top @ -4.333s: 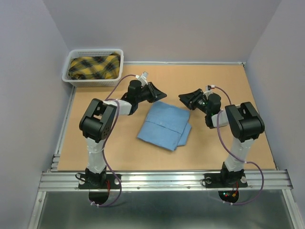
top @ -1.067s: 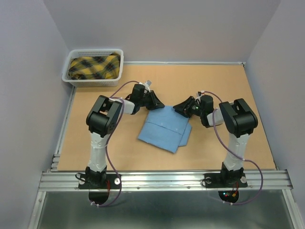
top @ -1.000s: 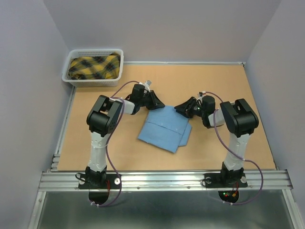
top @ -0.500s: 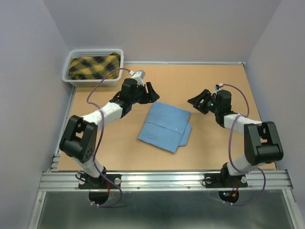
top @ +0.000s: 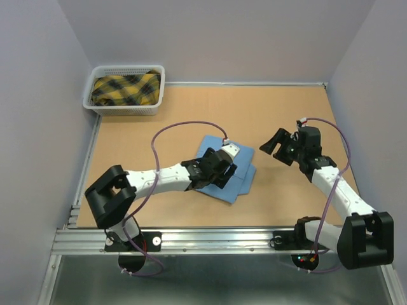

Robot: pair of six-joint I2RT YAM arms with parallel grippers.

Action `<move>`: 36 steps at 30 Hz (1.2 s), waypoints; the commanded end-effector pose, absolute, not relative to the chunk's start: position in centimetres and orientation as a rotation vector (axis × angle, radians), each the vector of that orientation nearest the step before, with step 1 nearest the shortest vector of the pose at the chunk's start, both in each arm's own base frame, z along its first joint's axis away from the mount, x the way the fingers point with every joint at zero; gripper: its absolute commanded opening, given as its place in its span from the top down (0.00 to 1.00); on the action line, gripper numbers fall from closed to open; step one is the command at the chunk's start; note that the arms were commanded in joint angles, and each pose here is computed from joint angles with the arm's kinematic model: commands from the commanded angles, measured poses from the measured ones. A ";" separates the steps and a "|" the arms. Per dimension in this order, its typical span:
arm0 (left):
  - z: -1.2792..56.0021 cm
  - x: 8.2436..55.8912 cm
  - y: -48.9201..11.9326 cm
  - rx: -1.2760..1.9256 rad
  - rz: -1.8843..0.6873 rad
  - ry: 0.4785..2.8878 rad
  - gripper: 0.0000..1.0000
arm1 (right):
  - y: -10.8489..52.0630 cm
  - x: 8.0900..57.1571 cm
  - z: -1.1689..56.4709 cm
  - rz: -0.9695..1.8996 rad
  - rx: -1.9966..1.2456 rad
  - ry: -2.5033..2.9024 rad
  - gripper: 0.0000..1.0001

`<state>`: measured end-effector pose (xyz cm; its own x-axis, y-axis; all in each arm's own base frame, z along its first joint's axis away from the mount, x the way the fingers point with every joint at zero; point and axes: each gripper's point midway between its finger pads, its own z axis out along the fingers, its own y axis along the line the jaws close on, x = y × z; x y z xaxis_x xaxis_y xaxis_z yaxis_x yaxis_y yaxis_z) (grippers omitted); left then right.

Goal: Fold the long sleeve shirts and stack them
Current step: Fold the shirt

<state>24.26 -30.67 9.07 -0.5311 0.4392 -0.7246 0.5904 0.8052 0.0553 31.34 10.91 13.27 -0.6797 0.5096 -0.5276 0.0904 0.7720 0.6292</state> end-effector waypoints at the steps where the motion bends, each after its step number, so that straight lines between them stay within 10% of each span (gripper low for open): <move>1: 8.0 25.0 -29.5 0.921 0.106 2.143 0.19 | 11.0 28.8 12.3 0.754 0.440 2.286 0.20; 14: 3.3 23.6 -38.7 0.892 -0.247 2.299 0.24 | 11.0 27.8 11.6 0.757 0.427 2.295 0.21; 22: 11.2 25.6 -49.7 0.527 -0.861 2.342 0.25 | 8.1 28.3 12.5 0.612 0.648 2.174 0.21; 36: 16.2 39.6 -37.6 0.405 -0.482 2.212 0.26 | 7.8 25.9 9.7 0.642 0.899 2.185 0.32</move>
<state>35.96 -40.14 13.95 -0.7017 0.0600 -0.7099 0.4145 0.8448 -0.3383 27.17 7.26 12.46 -0.4892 0.7259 -0.4835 0.3434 0.6699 0.6583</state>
